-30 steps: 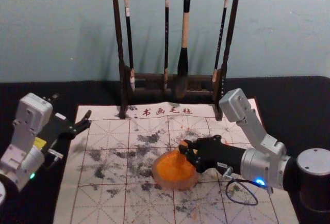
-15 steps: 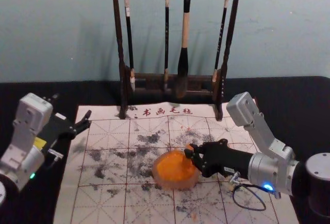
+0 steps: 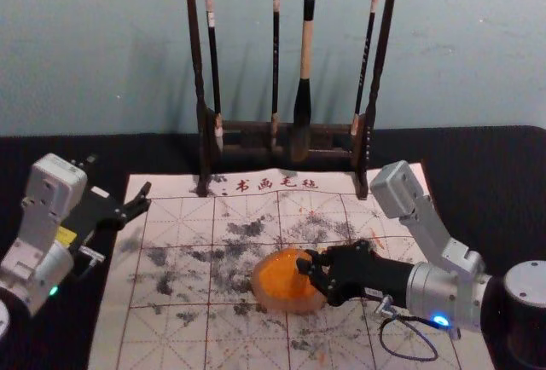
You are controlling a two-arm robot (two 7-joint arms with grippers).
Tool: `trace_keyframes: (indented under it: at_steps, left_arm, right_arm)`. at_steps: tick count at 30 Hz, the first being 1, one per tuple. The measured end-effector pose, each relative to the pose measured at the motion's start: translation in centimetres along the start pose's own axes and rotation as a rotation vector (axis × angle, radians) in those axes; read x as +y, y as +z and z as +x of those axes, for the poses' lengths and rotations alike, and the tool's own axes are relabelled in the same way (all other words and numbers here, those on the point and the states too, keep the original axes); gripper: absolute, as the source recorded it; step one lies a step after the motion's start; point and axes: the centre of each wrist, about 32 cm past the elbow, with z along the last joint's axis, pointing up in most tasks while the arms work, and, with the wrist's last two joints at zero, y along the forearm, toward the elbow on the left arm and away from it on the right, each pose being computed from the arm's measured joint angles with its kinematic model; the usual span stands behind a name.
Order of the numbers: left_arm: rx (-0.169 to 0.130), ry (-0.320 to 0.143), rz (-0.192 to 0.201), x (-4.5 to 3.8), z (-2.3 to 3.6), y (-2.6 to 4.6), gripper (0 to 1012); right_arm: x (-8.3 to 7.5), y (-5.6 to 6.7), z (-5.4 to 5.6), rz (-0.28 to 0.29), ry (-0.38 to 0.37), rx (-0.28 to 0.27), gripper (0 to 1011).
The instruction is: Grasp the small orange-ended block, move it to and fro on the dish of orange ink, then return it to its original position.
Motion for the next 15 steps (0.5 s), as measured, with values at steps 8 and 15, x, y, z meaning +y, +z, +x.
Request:
trace_keyframes:
  at_steps: [8, 15]
  left_arm:
    - [0.0, 0.0, 0.0, 0.0, 0.0, 0.0, 1010]
    - [0.0, 0.0, 0.0, 0.0, 0.0, 0.0, 1010]
  right_arm:
    - [1.0, 0.3, -0.6, 0.003, 0.035, -0.001, 62]
    - [1.8, 0.5, -0.6, 0.005, 0.046, -0.001, 62]
